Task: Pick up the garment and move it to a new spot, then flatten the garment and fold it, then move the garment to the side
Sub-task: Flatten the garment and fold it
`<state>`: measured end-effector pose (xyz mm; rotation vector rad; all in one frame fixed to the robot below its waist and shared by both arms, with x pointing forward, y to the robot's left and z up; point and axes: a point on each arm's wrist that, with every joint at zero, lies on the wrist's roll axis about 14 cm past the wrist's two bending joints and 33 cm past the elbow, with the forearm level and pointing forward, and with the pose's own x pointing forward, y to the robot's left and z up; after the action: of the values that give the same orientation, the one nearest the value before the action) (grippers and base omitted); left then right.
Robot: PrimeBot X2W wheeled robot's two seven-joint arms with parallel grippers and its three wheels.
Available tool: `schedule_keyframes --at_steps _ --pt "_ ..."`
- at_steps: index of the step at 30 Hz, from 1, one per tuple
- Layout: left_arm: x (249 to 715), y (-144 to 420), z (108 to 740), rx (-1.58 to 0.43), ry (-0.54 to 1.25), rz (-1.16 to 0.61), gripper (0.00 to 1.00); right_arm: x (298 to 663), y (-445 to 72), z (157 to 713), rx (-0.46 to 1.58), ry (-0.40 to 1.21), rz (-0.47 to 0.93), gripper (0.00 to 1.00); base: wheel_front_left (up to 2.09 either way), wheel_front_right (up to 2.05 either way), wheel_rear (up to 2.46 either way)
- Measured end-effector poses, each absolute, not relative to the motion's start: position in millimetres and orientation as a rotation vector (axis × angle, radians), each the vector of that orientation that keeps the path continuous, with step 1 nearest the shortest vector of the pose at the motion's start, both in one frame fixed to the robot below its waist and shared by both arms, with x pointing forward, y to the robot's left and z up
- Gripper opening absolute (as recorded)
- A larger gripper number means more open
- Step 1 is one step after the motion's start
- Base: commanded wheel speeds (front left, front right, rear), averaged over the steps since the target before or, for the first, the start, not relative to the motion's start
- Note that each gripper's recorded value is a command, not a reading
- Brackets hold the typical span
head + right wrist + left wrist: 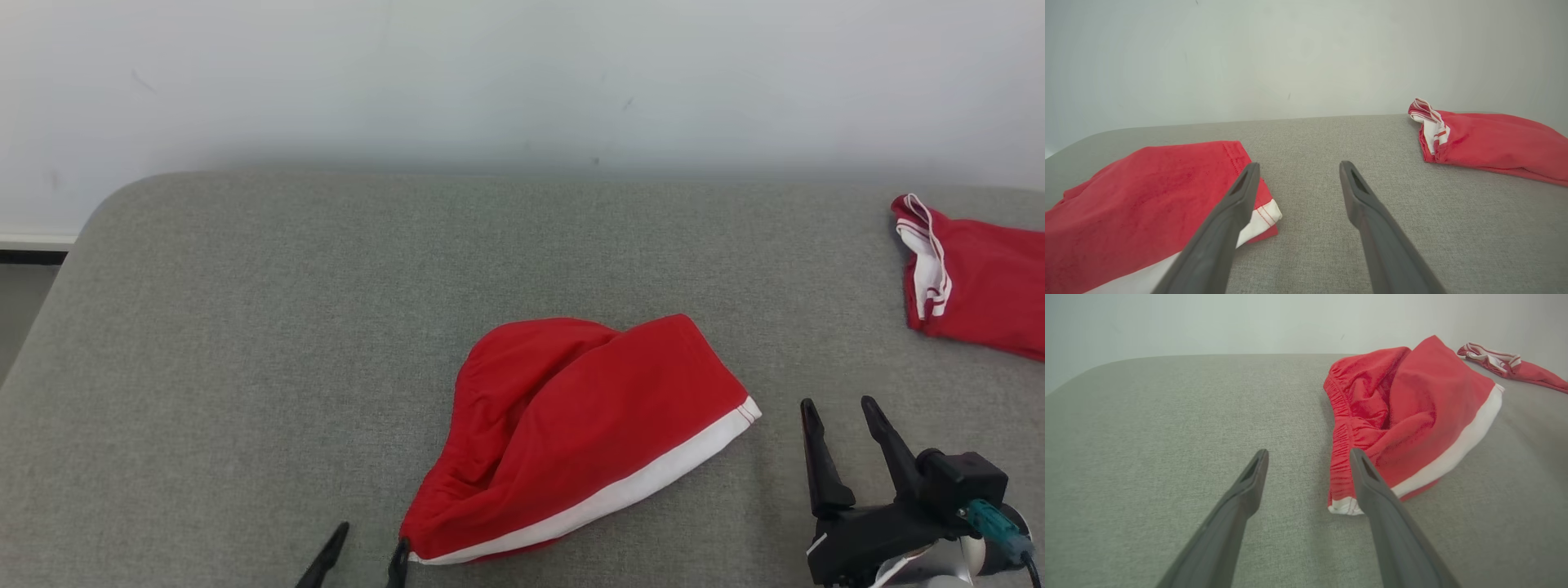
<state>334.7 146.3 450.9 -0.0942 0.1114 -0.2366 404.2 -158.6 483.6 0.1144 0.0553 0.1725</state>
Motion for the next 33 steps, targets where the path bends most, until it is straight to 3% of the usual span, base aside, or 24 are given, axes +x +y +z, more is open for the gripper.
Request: schedule_keyframes --at_steps 13,24,25,26,27,28,29,33 --pt "329 125 404 -0.1 0.287 -0.341 1.0 426 -143 429 0.092 0.233 0.229 1.0 0.0 0.0 0.0" --pt "342 116 397 -0.062 0.322 -0.41 1.0 440 -126 407 0.098 0.297 0.275 1.0 0.0 0.0 0.0" --pt "343 115 396 -0.061 0.325 -0.414 0.95 441 -125 405 0.1 0.303 0.277 1.0 0.0 0.0 0.0" --pt "344 115 396 -0.064 0.328 -0.415 0.45 442 -123 402 0.103 0.313 0.28 0.98 0.0 0.0 0.0" --pt "345 114 395 -0.068 0.333 -0.418 0.13 442 -122 400 0.105 0.322 0.284 0.51 0.0 0.0 0.0" --pt "345 113 394 -0.067 0.336 -0.422 0.0 443 -120 398 0.113 0.324 0.284 0.37 0.0 0.0 0.0" --pt "347 112 394 -0.066 0.336 -0.426 0.0 444 -119 397 0.115 0.329 0.288 0.0 0.0 0.0 0.0" --pt "350 112 396 -0.072 0.332 -0.426 0.0 446 -114 394 0.127 0.337 0.296 0.0 0.0 0.0 0.0"
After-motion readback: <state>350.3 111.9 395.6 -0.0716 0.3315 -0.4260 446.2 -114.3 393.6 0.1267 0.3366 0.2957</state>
